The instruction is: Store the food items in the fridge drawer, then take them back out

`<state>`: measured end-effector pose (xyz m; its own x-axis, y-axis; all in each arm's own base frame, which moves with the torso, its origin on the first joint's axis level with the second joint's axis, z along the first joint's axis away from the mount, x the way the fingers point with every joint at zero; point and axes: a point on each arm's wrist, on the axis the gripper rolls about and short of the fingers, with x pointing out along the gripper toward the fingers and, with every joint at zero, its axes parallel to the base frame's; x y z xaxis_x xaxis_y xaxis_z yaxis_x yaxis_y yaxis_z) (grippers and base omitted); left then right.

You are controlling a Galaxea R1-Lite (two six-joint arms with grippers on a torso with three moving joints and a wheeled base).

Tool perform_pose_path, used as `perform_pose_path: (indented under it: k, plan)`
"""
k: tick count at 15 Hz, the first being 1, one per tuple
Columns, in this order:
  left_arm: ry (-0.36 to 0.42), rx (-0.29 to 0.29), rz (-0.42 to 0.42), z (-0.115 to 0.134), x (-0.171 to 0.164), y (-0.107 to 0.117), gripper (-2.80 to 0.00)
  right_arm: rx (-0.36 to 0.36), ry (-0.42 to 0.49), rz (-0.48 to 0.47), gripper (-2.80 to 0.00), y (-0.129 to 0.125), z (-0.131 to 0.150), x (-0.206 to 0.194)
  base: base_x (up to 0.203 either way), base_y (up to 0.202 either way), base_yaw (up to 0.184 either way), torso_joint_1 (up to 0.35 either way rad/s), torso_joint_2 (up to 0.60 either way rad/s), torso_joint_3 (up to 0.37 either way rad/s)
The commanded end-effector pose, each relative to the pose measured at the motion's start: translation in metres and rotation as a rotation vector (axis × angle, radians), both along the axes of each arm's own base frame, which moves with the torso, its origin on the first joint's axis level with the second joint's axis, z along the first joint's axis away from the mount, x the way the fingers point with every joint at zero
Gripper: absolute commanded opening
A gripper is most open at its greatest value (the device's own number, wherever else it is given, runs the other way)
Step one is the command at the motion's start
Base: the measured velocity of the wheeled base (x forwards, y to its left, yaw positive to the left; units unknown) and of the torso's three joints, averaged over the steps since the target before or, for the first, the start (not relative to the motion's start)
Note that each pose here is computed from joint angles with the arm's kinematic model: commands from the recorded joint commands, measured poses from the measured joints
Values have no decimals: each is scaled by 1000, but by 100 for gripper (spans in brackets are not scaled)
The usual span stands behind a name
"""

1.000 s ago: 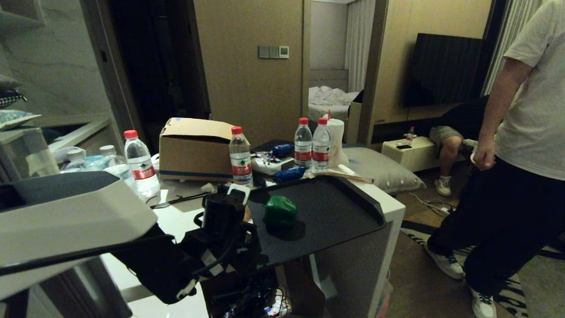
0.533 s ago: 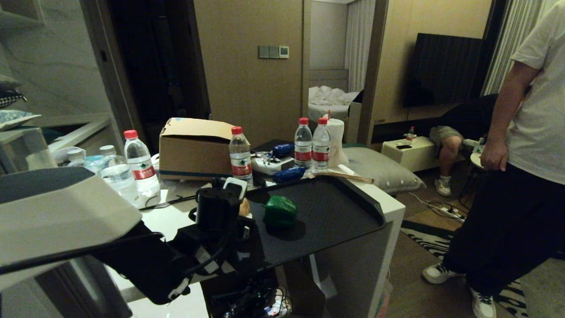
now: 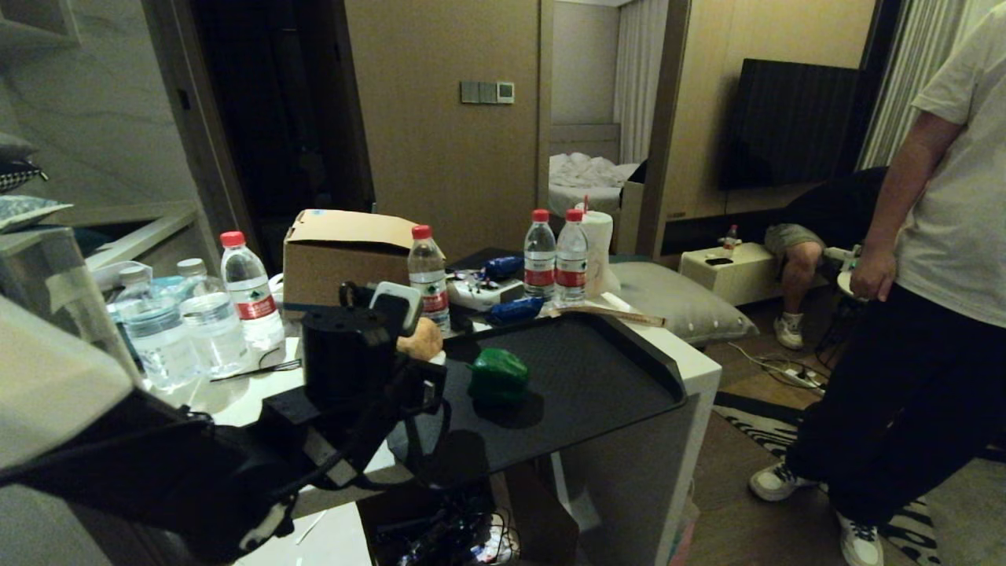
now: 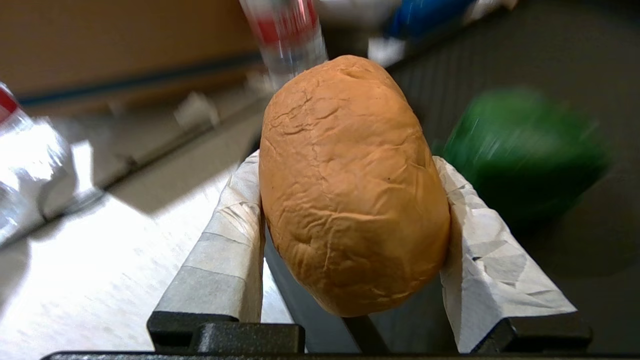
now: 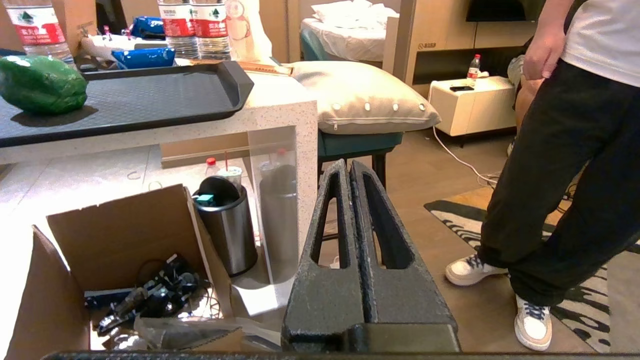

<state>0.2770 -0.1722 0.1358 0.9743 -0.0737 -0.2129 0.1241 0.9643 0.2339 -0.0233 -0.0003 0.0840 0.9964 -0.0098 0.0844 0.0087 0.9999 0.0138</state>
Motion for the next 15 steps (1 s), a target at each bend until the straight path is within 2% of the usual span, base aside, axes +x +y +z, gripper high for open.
perform_pose_path:
  k: [1,5,7,9,13,15]
  plan:
    - [-110,-76,-22,43,-19,12,-280,-7,29,2,-280,0,-8,2,0,0,0,0,0,0]
    - [-210,-154,-116,92,-57,35,-280,-8,28,0,-280,0,-8,2,0,0,0,0,0,0]
    - [-238,-177,-166,105,-82,50,-280,-2,28,0,-280,0,-8,2,0,0,0,0,0,0]
    - [-260,-195,-190,112,-107,67,-280,-2,28,0,-280,0,-8,2,0,0,0,0,0,0]
    - [-299,-219,-202,110,-159,101,-280,-3,28,0,-280,0,-8,2,0,0,0,0,0,0]
    - [-309,-217,-152,108,-180,119,-280,-1,28,-1,-280,0,-8,2,0,0,0,0,0,0]
